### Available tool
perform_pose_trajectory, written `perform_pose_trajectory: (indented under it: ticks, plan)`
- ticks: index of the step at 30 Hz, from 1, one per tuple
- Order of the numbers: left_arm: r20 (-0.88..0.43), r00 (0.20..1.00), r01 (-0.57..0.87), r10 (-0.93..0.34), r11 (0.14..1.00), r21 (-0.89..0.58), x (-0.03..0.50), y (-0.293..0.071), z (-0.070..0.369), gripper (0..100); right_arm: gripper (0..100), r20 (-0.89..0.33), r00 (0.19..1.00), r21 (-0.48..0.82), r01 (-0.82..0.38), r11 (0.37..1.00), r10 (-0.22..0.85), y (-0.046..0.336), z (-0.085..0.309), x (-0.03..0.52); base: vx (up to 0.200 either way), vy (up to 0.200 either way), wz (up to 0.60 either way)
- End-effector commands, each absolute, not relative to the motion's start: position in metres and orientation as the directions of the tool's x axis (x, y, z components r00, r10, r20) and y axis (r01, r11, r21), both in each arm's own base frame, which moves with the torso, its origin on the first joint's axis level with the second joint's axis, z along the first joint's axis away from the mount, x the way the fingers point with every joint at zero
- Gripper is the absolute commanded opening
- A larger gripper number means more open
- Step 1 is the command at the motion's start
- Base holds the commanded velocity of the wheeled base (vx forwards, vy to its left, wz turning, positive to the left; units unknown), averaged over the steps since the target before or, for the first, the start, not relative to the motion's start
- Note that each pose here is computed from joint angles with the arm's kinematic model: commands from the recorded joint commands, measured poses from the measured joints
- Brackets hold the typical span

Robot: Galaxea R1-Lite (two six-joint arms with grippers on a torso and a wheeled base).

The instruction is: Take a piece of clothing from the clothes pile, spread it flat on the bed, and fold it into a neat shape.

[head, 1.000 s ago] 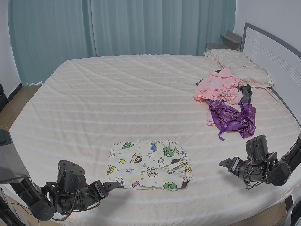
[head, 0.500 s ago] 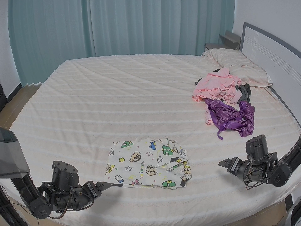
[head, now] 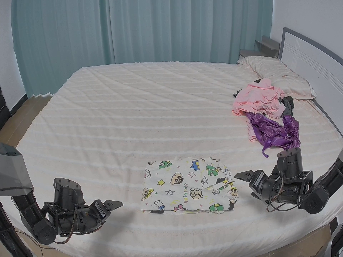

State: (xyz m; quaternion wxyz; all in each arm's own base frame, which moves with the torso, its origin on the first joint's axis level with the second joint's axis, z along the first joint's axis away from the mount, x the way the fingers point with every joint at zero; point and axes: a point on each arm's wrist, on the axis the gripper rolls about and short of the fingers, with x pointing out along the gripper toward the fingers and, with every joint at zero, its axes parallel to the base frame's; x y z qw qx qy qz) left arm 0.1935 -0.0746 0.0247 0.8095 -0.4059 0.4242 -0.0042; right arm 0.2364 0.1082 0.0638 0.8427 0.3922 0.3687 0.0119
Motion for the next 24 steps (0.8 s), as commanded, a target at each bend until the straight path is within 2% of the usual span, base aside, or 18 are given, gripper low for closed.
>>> perform_pose_trajectory:
  ticks: [1,5,10,17,20,24]
  plan:
    - [-0.696,0.623,-0.343,-0.356,0.675,-0.653,0.196,-0.078,0.018,100,100,-0.619,0.705,0.668,0.242,0.703,0.346,0.131,0.05,0.253,0.0,0.0,0.0]
    - [-0.692,0.622,-0.345,-0.368,0.664,-0.663,0.197,-0.08,0.015,100,100,-0.634,0.685,0.648,0.218,0.729,0.359,0.156,0.035,0.267,0.0,0.0,0.0]
    - [-0.685,0.628,-0.344,-0.37,0.657,-0.67,0.198,-0.081,0.016,100,100,-0.623,0.688,0.652,0.195,0.732,0.372,0.174,0.024,0.289,0.0,0.0,0.0]
    - [-0.687,0.626,-0.346,-0.369,0.658,-0.669,0.199,-0.081,0.015,100,100,-0.641,0.678,0.622,0.183,0.761,0.36,0.183,0.01,0.303,0.0,0.0,0.0]
    - [-0.687,0.624,-0.343,-0.372,0.659,-0.669,0.2,-0.081,0.014,100,100,-0.651,0.688,0.589,0.193,0.785,0.32,0.183,0.005,0.306,0.0,0.0,0.0]
    - [-0.686,0.625,-0.341,-0.373,0.659,-0.67,0.199,-0.082,0.015,100,100,-0.647,0.696,0.569,0.168,0.805,0.312,0.182,0.009,0.305,0.0,0.0,0.0]
